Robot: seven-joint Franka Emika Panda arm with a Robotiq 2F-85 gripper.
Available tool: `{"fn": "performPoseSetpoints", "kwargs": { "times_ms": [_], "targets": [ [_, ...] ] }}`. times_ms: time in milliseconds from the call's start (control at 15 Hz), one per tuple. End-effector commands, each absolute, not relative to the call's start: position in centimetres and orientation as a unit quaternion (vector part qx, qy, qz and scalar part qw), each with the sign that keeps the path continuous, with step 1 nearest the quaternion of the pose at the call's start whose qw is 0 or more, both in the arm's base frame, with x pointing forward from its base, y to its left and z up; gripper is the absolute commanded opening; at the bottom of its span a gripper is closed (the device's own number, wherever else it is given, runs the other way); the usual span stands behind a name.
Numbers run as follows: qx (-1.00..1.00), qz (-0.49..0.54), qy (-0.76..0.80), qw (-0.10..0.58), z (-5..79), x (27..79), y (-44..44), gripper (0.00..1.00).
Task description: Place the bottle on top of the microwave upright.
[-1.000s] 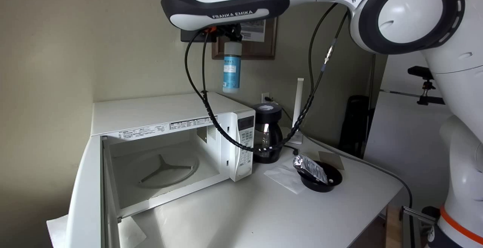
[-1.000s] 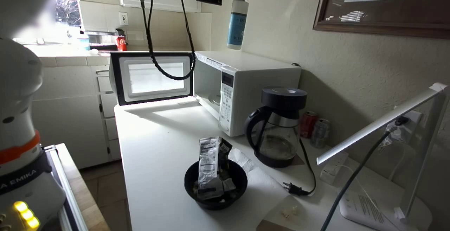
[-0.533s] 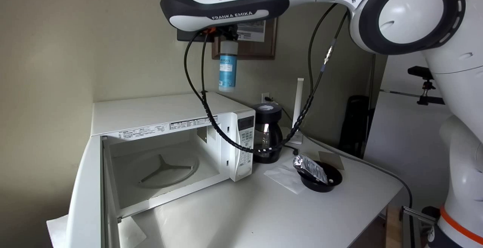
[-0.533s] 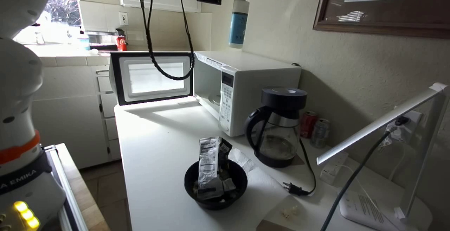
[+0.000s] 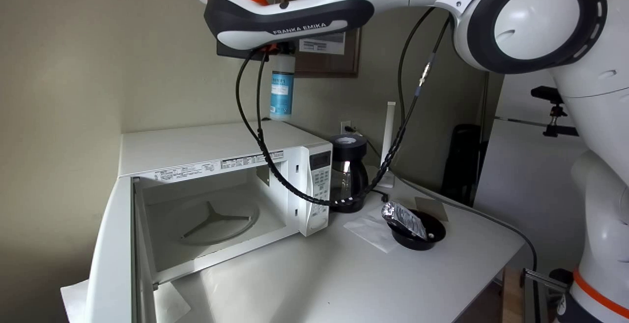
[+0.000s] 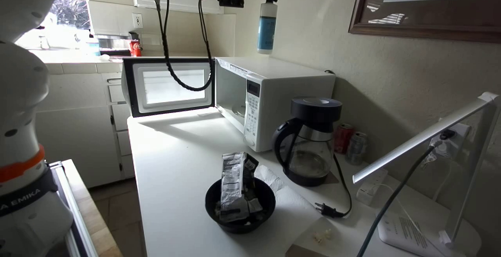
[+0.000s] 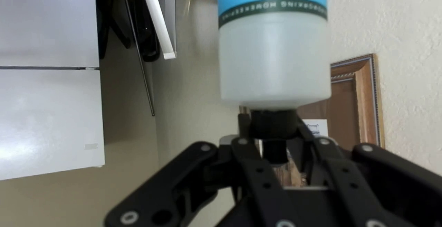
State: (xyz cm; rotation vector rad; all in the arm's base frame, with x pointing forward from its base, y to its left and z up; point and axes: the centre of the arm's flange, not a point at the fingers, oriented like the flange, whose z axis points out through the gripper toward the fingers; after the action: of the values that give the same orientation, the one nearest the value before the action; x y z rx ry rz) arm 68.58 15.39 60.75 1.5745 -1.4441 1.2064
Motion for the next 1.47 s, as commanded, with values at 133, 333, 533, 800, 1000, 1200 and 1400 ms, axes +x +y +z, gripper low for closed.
{"fn": "performPoseSetpoints", "kwargs": {
  "times_ms": [133,333,533,800,1000,1200,1400],
  "targets": [
    [0.598,0.493,-0.535,0.336,56.7,68.6,15.6,0.07],
    [0.59,0.504,-0.533,0.338,55.1,69.1,15.2,0.07],
    [0.587,0.506,-0.536,0.336,54.1,69.4,14.9,0.07],
    [0.586,0.5,-0.539,0.341,53.4,69.5,14.6,0.43],
    [0.582,0.498,-0.542,0.344,53.5,69.4,14.4,0.71],
    [0.576,0.499,-0.547,0.347,54.4,69.1,14.1,0.93],
    [0.573,0.495,-0.551,0.351,56.2,68.2,14.4,1.0]
  ]
}}
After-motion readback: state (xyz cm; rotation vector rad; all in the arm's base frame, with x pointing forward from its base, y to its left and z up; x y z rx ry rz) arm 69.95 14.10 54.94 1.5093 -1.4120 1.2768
